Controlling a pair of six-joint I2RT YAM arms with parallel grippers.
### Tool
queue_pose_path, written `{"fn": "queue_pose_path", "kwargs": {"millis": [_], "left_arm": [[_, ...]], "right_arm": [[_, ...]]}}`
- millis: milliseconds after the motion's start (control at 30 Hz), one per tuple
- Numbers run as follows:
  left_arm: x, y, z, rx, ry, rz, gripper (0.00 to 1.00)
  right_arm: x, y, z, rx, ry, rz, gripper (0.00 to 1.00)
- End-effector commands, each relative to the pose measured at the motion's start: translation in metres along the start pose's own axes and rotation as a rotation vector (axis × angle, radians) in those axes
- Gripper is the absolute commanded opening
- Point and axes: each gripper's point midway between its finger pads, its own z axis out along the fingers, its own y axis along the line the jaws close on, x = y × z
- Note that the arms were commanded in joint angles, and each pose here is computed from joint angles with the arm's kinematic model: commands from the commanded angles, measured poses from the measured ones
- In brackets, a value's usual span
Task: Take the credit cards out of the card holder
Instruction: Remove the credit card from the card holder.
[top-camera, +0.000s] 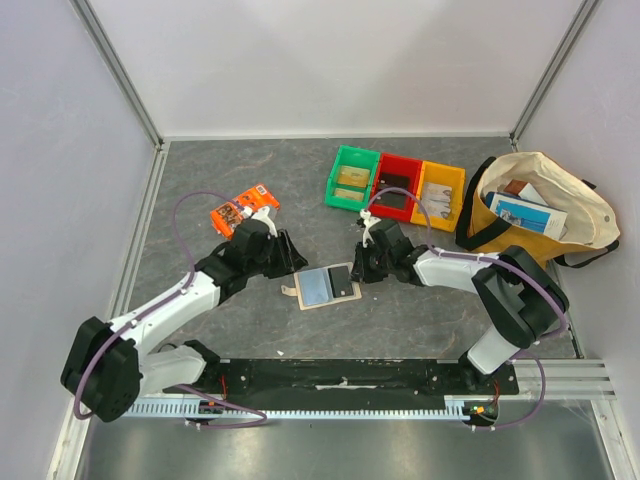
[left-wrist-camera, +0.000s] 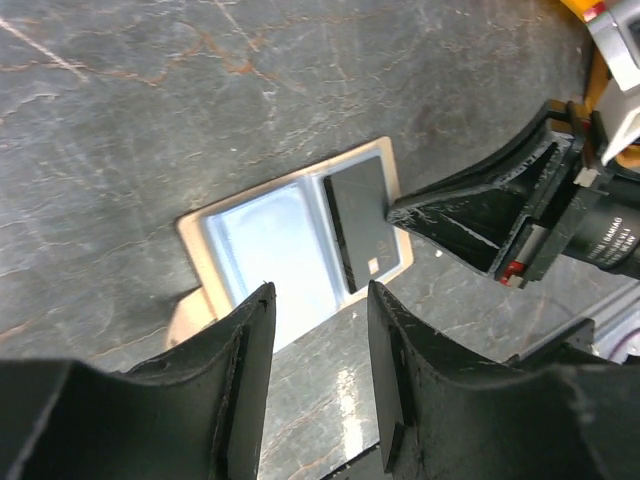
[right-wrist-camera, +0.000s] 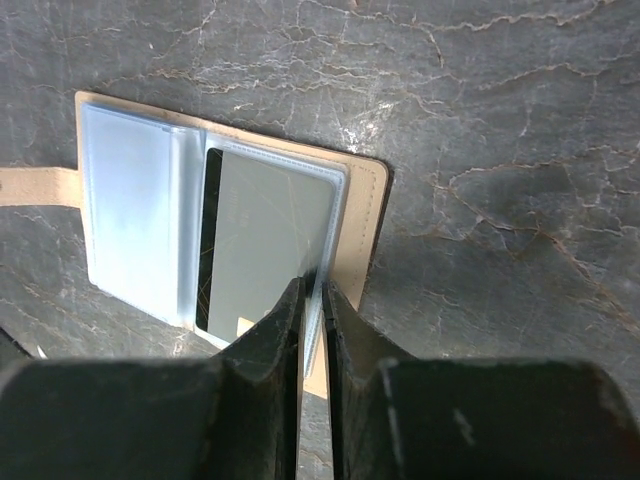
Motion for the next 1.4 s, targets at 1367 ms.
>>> {"fn": "queue_pose_path", "kwargs": {"millis": [1367], "left_arm": [[0.074, -0.024, 0.083, 0.116, 0.253, -0.201, 0.37]], "right_arm": [[0.031, -0.009, 0.015, -0.051, 0.050, 0.055, 0.14]]}}
